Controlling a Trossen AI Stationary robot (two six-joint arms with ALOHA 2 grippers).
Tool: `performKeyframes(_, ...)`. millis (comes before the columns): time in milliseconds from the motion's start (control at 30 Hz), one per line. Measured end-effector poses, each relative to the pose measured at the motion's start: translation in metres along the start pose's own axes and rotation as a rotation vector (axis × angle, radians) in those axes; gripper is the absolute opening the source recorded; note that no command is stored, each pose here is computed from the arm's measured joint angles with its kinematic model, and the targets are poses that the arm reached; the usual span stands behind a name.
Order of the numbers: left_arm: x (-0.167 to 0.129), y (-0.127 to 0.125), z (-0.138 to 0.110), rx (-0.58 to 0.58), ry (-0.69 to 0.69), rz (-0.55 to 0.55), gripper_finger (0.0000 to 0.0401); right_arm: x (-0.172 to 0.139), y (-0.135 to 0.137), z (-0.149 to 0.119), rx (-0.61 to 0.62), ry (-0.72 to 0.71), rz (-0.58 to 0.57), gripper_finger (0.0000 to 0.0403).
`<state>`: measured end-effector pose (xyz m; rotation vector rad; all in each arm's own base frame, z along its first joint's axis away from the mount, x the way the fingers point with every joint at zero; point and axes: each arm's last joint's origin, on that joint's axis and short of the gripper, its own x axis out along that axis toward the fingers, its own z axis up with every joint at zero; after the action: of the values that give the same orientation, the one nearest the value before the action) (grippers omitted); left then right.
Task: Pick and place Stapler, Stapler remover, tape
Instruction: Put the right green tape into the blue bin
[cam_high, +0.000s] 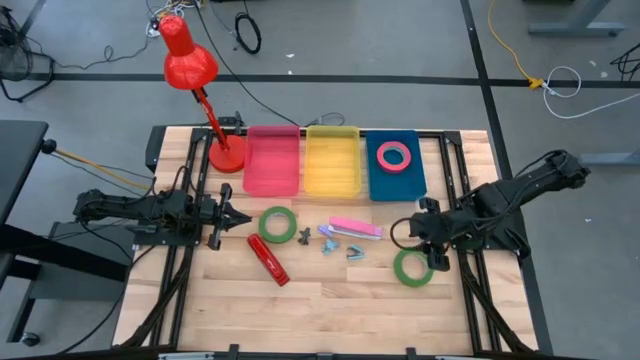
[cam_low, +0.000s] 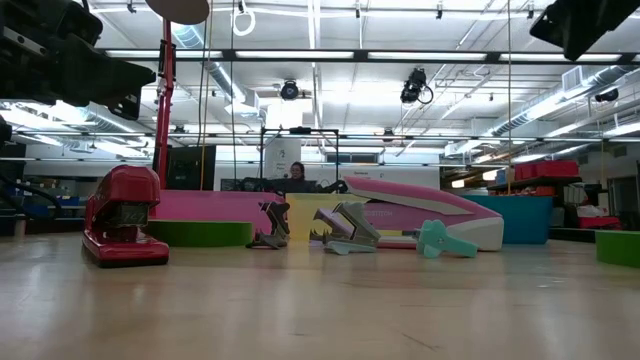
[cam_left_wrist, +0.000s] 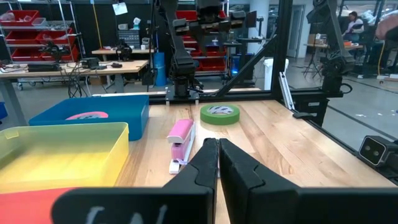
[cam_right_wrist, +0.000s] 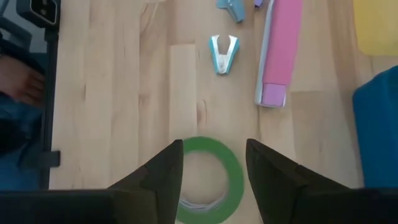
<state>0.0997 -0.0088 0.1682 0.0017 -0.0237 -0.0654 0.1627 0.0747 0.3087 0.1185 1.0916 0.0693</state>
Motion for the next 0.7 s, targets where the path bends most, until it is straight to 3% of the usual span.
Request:
performKeyframes(333, 0.0, 0.0, 0.0, 0.0, -0.001, 0.0, 0.0021, 0.003, 0.008, -0.012, 0.011, 0.053, -0.007, 0.0173)
performKeyframes(700, 0.0, 0.0, 0.0, 0.0, 0.0, 0.0, 0.0021, 0.07, 0.0, -0.055, -0.021, 0.212, 0.011, 0.0173)
